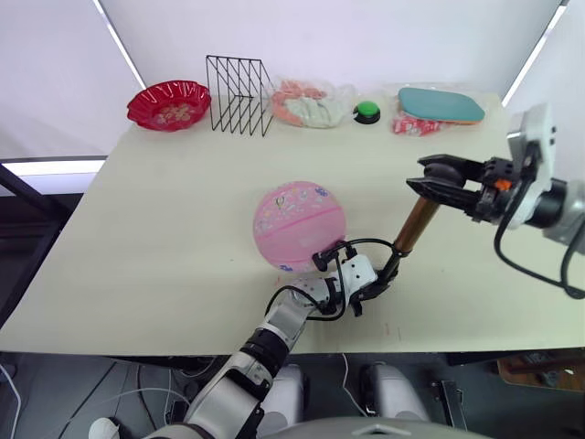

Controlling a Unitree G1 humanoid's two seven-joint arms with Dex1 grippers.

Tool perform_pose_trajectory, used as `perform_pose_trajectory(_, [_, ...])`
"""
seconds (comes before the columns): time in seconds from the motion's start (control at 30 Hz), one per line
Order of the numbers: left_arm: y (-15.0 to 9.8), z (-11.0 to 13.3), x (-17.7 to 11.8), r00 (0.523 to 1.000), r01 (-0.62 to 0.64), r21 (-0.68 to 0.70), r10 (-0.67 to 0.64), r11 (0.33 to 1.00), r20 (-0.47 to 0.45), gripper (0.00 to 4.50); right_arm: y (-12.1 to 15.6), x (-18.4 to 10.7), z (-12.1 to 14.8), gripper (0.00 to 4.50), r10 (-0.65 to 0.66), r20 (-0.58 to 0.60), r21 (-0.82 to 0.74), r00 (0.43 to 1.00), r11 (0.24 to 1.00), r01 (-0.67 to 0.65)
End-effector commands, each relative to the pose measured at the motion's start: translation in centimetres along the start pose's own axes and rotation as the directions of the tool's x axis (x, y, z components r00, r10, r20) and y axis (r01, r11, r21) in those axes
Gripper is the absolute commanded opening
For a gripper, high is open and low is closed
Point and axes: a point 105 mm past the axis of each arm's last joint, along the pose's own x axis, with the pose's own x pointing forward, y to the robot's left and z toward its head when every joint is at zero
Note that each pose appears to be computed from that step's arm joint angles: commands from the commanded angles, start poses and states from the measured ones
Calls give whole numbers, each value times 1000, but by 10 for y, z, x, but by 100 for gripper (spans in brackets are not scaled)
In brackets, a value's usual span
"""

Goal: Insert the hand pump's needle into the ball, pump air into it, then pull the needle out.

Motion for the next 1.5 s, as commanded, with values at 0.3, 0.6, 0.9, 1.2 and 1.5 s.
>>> perform_pose_trajectory(0.3, [-13, -53, -15, 981, -2, -103, -18, 995, -192, 95, 34, 41, -141, 168, 128, -211, 109, 969, 988, -107])
perform_pose_trajectory(0.6, [-13, -58, -17, 979, -5, -113, -18, 994, -201, 95, 10, 19, -19, 168, 95, 31, -23, 995, 995, -94])
perform_pose_trajectory(0.9, [-14, -59, -16, 980, 11, -118, -35, 993, -198, 95, 12, -14, 72, 168, 85, 100, -80, 991, 994, -77])
perform_pose_trajectory(1.2, [-11, -54, -12, 983, 12, -120, -33, 993, -180, 95, 10, -21, 92, 168, 75, 101, -34, 992, 997, -72])
perform_pose_trajectory(1.5, [-9, -53, -15, 983, -3, -114, -18, 993, -181, 95, 9, 11, -29, 168, 77, -103, 34, 992, 997, -73])
